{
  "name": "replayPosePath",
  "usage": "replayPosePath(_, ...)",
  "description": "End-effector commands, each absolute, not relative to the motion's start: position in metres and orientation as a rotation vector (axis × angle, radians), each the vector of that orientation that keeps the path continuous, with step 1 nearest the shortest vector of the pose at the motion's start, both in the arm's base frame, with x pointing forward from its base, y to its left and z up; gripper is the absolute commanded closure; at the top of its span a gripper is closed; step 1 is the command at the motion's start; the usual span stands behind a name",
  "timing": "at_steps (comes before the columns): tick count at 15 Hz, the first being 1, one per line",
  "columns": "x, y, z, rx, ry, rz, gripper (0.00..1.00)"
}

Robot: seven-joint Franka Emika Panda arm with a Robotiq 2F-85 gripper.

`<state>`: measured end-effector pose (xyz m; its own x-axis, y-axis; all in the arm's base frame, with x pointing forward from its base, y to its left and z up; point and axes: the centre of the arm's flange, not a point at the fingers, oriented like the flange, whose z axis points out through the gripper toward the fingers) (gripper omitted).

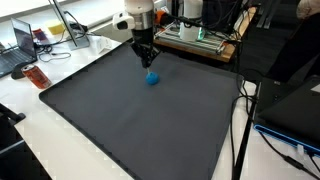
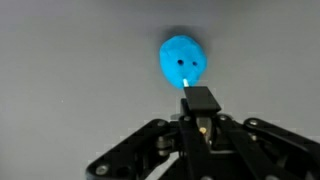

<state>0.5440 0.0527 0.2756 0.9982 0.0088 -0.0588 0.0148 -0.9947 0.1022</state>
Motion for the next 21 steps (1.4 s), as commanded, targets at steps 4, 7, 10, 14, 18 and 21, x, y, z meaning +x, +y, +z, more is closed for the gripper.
replayPosePath(4, 0.549, 0.057, 0.267, 3.046, 0.008, -0.105, 0.97)
replayPosePath(7, 0.549, 0.057, 0.262, 3.047, 0.010, -0.113, 0.97)
replayPosePath(10, 0.551, 0.057, 0.255, 3.044, 0.010, -0.128, 0.97)
replayPosePath(14, 0.553, 0.057, 0.247, 3.044, 0.009, -0.147, 0.97)
replayPosePath(18, 0.551, 0.059, 0.253, 3.040, 0.008, -0.138, 0.97)
replayPosePath(21, 0.548, 0.062, 0.265, 3.034, 0.007, -0.138, 0.97)
